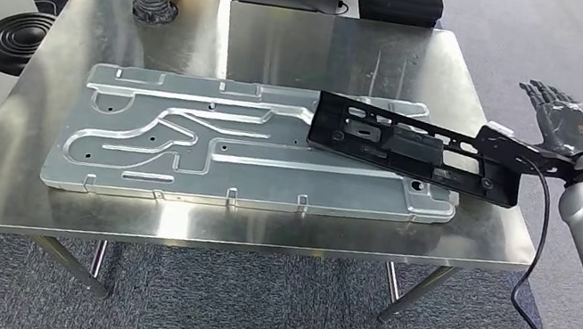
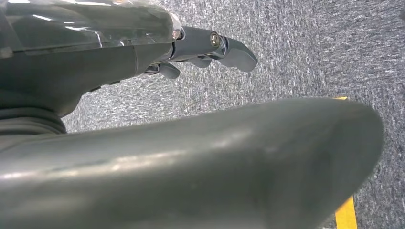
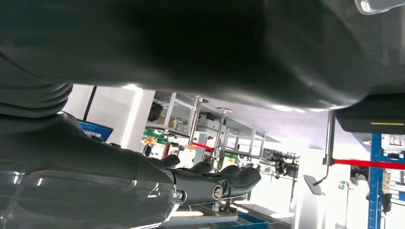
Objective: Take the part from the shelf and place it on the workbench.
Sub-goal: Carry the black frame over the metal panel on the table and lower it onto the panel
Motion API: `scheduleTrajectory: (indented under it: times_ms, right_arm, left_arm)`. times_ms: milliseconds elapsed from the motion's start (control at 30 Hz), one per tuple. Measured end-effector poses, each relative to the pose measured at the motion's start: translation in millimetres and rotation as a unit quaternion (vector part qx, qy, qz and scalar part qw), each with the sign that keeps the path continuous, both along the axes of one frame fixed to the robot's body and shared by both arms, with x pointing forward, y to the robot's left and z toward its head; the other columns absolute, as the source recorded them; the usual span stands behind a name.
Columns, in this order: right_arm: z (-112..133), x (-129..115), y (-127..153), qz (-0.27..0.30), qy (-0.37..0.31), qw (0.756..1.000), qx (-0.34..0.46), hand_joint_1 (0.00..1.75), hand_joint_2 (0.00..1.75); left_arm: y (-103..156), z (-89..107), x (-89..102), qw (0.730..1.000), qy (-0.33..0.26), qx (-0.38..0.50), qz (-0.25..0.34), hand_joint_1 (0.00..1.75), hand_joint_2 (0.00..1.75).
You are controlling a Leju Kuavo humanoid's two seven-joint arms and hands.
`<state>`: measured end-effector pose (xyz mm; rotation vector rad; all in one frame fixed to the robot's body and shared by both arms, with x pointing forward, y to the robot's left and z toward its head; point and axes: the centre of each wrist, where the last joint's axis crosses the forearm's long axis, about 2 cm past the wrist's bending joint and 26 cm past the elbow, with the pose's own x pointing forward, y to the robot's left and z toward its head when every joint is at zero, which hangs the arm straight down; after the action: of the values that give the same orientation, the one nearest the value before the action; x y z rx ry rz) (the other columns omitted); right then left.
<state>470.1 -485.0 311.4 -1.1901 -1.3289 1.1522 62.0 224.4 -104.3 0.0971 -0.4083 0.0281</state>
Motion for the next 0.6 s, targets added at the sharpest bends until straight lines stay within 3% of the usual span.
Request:
scheduleTrajectory:
  times_ms: [600]
  right_arm:
    - [6.4,-1.7,-4.5,0.038,-0.026,0.999,0.004,0.0,0.0]
  left_arm:
    - [1.3,-0.5,-2.6,1.0,0.004,0.002,0.005,0.0,0.0]
